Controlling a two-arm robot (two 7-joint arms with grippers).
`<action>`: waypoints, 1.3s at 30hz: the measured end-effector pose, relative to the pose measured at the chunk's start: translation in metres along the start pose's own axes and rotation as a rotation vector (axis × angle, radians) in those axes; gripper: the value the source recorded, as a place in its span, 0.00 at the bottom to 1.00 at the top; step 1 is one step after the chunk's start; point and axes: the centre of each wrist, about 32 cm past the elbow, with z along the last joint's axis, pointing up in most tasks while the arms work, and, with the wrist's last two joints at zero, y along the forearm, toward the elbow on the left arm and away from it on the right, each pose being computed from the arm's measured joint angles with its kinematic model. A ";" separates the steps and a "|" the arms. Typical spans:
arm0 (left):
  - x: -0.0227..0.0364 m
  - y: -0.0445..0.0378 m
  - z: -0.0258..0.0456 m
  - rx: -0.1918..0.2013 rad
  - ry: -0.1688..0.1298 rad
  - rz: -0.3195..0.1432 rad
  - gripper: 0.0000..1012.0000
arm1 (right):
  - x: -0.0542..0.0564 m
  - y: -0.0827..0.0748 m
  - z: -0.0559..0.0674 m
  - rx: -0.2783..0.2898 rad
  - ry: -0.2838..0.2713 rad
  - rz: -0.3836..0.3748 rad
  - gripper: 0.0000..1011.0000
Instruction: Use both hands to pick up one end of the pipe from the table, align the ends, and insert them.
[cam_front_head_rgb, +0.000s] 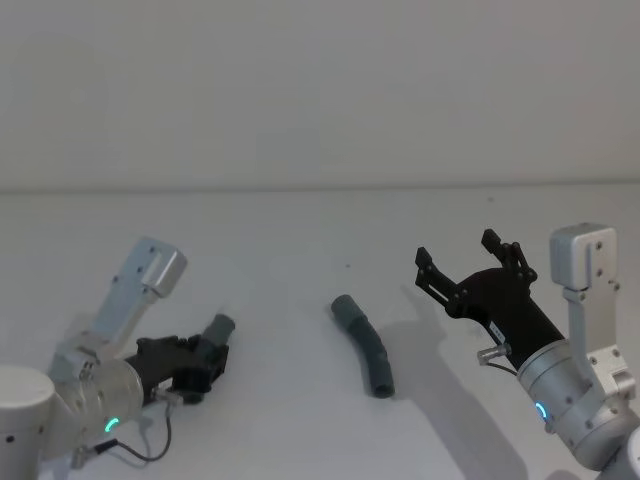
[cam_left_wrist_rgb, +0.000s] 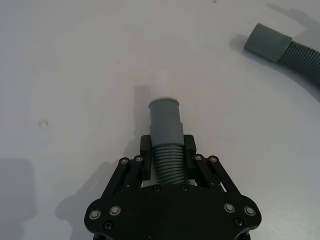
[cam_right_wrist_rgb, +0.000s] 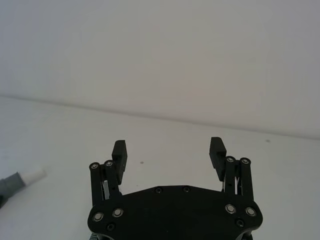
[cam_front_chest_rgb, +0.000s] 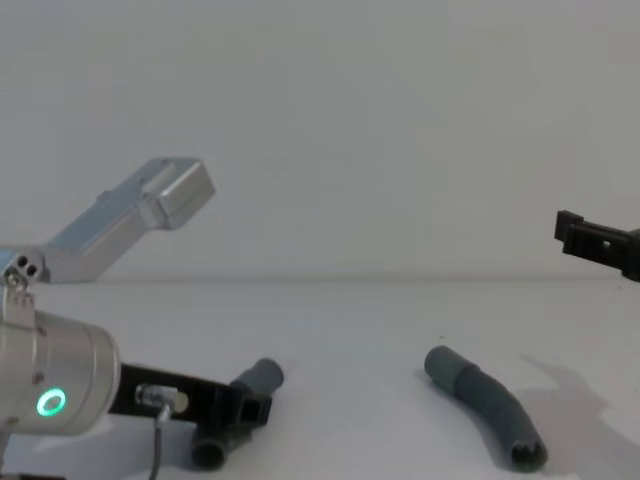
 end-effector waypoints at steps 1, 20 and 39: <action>0.0018 -0.0005 0.0007 -0.005 -0.005 -0.004 0.34 | 0.000 0.000 0.000 0.000 0.000 0.000 0.99; 0.0476 -0.0146 0.0338 -0.207 -0.221 -0.171 0.34 | 0.000 0.000 0.000 0.000 0.000 0.000 0.99; 0.0852 -0.0300 0.0726 -0.370 -0.509 -0.381 0.34 | 0.000 0.000 0.000 0.000 0.000 0.000 0.99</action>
